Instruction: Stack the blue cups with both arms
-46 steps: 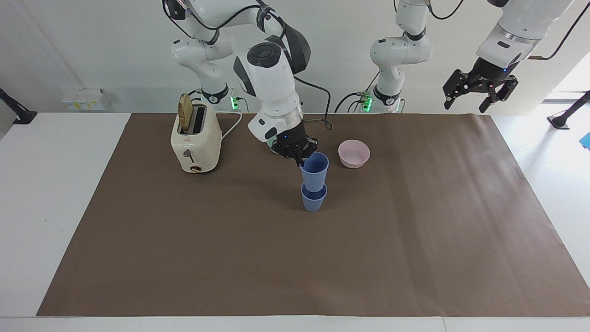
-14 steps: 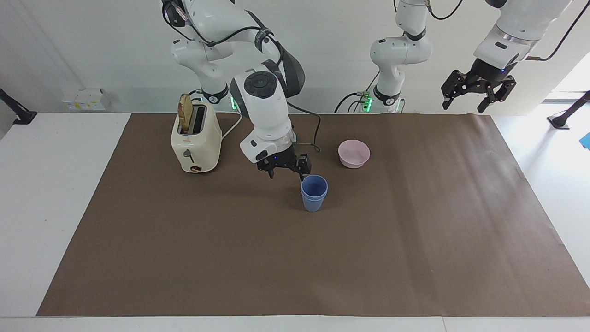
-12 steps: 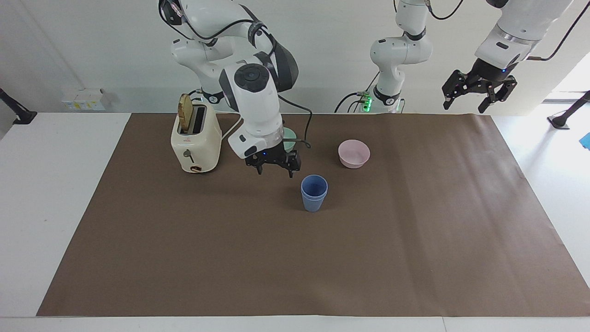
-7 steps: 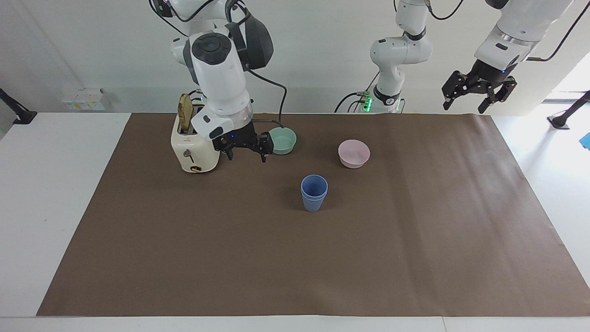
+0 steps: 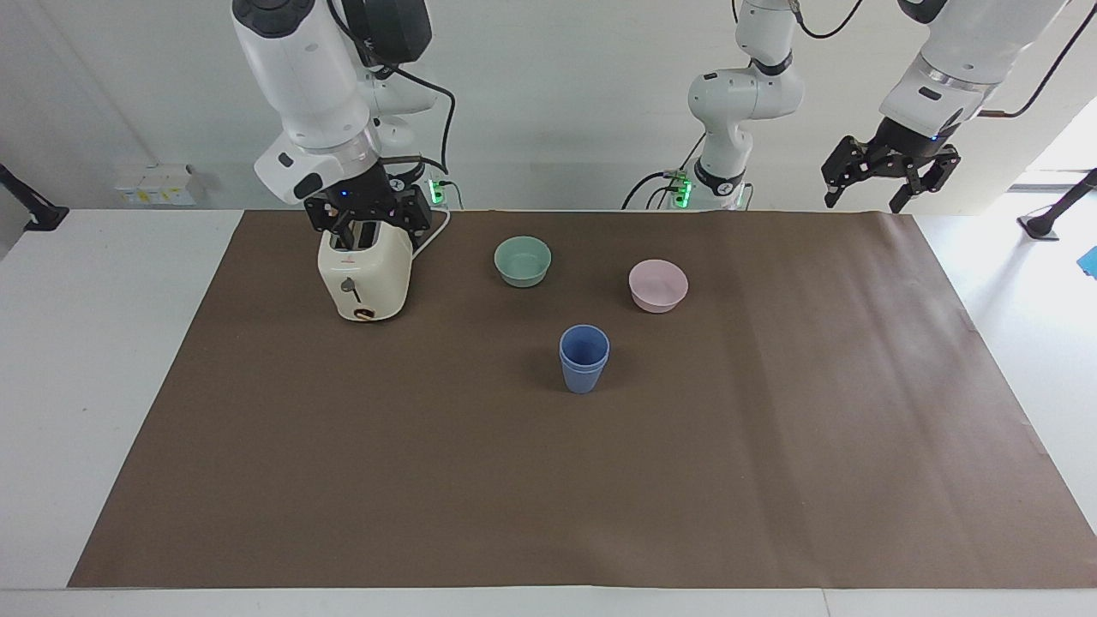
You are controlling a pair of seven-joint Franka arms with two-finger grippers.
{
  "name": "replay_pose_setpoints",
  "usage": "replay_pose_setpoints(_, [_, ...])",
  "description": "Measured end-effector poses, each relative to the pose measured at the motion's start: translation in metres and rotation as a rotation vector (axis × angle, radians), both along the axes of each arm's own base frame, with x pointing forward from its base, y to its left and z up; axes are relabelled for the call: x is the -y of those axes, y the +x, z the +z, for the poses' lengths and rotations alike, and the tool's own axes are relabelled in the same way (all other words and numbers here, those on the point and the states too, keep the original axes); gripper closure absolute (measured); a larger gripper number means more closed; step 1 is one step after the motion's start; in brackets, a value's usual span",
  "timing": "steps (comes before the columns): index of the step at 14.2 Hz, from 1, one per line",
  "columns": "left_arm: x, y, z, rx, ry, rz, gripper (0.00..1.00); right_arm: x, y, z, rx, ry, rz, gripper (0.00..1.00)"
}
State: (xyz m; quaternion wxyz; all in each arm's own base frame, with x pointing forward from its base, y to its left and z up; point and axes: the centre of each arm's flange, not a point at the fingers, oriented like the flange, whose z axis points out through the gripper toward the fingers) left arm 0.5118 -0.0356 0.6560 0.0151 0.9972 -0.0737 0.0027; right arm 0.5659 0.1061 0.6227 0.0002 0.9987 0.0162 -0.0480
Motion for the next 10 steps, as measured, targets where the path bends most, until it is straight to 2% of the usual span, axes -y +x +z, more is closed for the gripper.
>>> replay_pose_setpoints(4, [0.000, 0.000, -0.001, -0.002, 0.000, 0.000, 0.00, 0.046, -0.019, 0.035, 0.026, 0.000, 0.059, 0.00])
replay_pose_setpoints(6, [0.000, 0.000, -0.001, -0.003, 0.000, 0.000, 0.00, 0.058, -0.027, 0.037, 0.017, 0.006, 0.054, 0.00])
replay_pose_setpoints(10, [0.000, 0.000, -0.002, -0.004, 0.000, 0.000, 0.00, 0.063, -0.029, 0.026, -0.014, 0.066, 0.030, 0.00])
